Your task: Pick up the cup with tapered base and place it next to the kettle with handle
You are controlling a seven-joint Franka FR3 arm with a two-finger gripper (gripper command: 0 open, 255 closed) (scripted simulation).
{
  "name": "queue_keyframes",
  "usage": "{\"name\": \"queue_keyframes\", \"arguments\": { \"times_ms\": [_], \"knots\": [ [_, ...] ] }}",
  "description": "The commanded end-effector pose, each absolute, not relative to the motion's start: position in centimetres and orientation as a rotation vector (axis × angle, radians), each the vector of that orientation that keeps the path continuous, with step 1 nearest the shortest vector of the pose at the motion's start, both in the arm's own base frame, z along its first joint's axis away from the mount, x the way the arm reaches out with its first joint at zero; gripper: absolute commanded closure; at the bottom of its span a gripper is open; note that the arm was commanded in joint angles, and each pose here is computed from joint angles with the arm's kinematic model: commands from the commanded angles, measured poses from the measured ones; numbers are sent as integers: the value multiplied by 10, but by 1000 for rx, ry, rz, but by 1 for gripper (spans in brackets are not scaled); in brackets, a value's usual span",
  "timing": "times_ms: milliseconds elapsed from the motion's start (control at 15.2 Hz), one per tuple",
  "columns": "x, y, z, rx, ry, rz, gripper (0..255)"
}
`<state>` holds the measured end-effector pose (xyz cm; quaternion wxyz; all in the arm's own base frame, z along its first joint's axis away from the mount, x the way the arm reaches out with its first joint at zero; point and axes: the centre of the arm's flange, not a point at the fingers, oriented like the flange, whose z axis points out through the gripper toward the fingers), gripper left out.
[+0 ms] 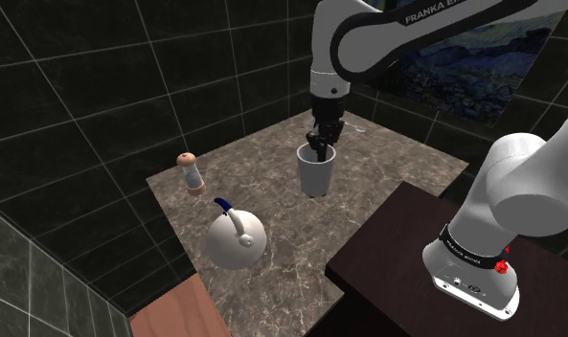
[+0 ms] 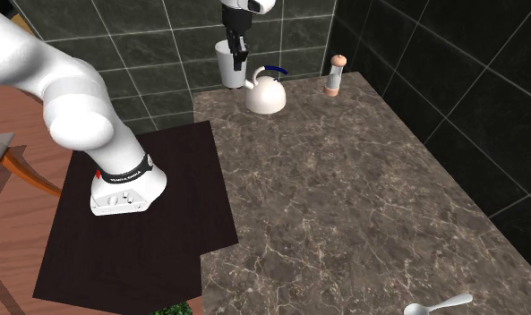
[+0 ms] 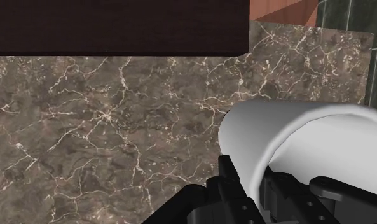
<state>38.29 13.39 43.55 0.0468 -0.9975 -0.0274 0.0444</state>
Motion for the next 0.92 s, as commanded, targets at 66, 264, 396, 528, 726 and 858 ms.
{"name": "queue_keyframes", "arguments": {
  "times_ms": [66, 264, 396, 528, 726, 858],
  "knots": [
    [377, 172, 440, -3043, -82, 135, 255],
    [370, 211, 440, -3043, -82, 135, 255],
    [365, 237, 440, -3043, -82, 135, 255],
    [361, 264, 440, -3043, -82, 135, 255],
    [354, 303, 440, -3043, -82, 135, 255],
    [349, 329, 440, -3043, -82, 135, 255]
  ]
}}
